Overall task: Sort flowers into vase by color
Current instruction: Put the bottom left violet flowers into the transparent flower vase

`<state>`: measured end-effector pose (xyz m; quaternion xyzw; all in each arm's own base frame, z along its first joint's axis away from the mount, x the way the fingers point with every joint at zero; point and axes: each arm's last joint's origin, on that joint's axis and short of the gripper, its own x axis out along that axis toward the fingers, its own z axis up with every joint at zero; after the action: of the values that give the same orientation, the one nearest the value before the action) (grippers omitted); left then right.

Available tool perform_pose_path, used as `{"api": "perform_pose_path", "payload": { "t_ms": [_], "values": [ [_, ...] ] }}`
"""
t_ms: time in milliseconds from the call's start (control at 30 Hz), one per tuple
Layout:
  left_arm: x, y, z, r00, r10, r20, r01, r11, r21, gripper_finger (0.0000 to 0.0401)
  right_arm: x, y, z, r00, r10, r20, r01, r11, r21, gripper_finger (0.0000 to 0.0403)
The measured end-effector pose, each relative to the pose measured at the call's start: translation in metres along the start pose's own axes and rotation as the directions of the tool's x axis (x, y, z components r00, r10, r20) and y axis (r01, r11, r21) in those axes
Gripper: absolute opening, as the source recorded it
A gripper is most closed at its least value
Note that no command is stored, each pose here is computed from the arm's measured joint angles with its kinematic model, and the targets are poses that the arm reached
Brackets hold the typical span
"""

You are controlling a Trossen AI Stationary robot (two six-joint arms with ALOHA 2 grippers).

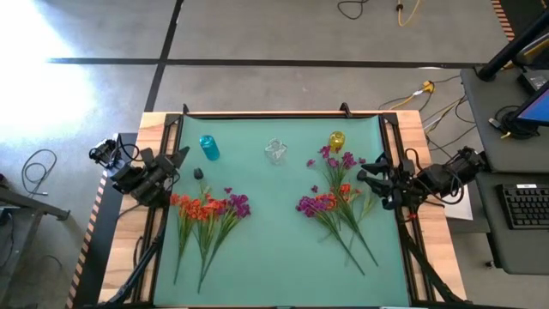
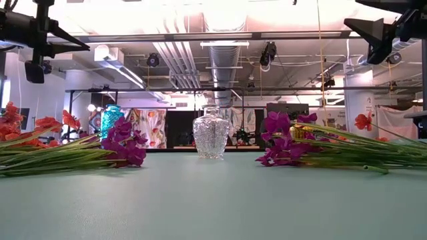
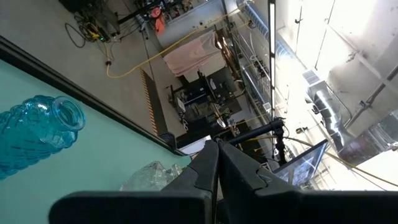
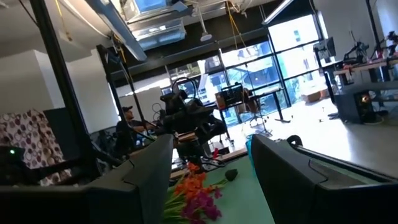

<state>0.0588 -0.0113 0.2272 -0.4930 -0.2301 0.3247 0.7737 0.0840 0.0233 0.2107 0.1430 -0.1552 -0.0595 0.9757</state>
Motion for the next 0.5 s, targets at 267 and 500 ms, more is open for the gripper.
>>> {"api": "perform_pose_path", "payload": {
  "t_ms": [267, 500],
  "values": [
    [0.000, -0.002, -0.005, 0.988, -0.125, -0.095, 0.130, 0.991, 0.042, 0.0000, 0.000, 0.000, 0.000, 1.000, -0.001, -0.003, 0.001, 1.000, 0.023, 0.0210],
    [-0.010, -0.020, -0.023, 0.637, -0.601, -0.482, 0.732, 0.669, 0.134, 0.0000, 0.000, 0.000, -0.001, 1.000, -0.002, -0.003, 0.002, 1.000, 0.019, 0.0210]
  ]
}}
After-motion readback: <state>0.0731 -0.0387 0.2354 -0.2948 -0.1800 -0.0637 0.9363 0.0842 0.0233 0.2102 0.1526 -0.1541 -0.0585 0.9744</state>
